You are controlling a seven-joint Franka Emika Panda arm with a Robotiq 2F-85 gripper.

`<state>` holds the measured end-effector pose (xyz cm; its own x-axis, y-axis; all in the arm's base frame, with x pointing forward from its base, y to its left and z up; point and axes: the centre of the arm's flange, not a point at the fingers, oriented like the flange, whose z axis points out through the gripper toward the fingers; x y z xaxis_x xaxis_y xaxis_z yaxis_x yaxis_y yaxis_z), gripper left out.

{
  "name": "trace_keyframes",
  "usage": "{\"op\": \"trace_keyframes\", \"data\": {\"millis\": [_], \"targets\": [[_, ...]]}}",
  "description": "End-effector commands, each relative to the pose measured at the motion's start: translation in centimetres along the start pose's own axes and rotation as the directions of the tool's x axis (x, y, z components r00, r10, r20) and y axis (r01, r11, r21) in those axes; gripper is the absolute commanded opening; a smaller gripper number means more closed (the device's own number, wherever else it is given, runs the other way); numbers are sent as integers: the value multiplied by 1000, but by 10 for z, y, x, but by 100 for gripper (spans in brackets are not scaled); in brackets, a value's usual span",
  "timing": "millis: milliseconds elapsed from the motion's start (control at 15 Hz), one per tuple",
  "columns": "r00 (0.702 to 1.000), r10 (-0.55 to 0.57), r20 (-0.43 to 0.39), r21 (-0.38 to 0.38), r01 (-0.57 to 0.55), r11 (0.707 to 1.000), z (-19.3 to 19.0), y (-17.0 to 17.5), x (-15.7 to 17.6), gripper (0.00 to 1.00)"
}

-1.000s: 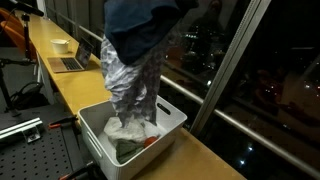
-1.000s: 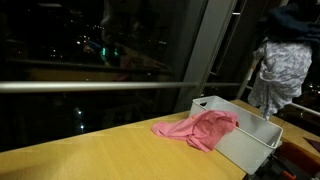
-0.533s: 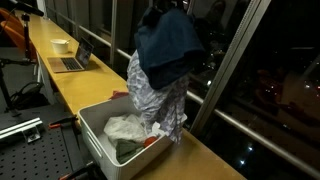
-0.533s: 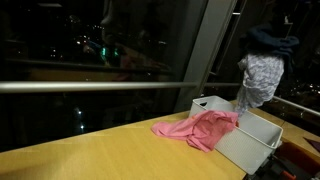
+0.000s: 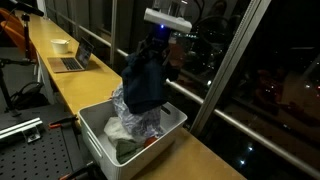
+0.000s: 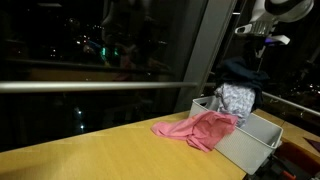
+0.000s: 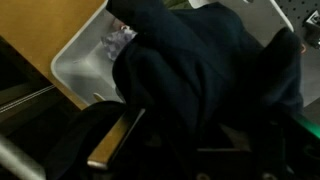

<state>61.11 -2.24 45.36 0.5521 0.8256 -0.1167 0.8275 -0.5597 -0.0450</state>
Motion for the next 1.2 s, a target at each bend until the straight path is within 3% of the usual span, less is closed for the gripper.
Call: {"op": "trace_keyframes", "data": {"millis": [0, 133, 200, 333, 533, 733, 933, 1133], "targets": [[1000, -19, -7, 37, 19, 999, 38, 4, -17, 0], [1000, -8, 29, 60, 6, 998, 57, 10, -30, 0], [999, -4, 40, 71, 1, 997, 62, 12, -35, 25], [998, -1, 60, 89, -4, 996, 68, 15, -40, 33], [997, -2, 73, 77, -4, 997, 54, 6, -29, 55], [997, -45, 62, 33, 43, 999, 24, -20, 14, 77], [992, -111, 53, 23, 110, 994, 11, -50, 90, 98], [984, -174, 47, 40, 173, 984, 23, -84, 165, 100]]}}
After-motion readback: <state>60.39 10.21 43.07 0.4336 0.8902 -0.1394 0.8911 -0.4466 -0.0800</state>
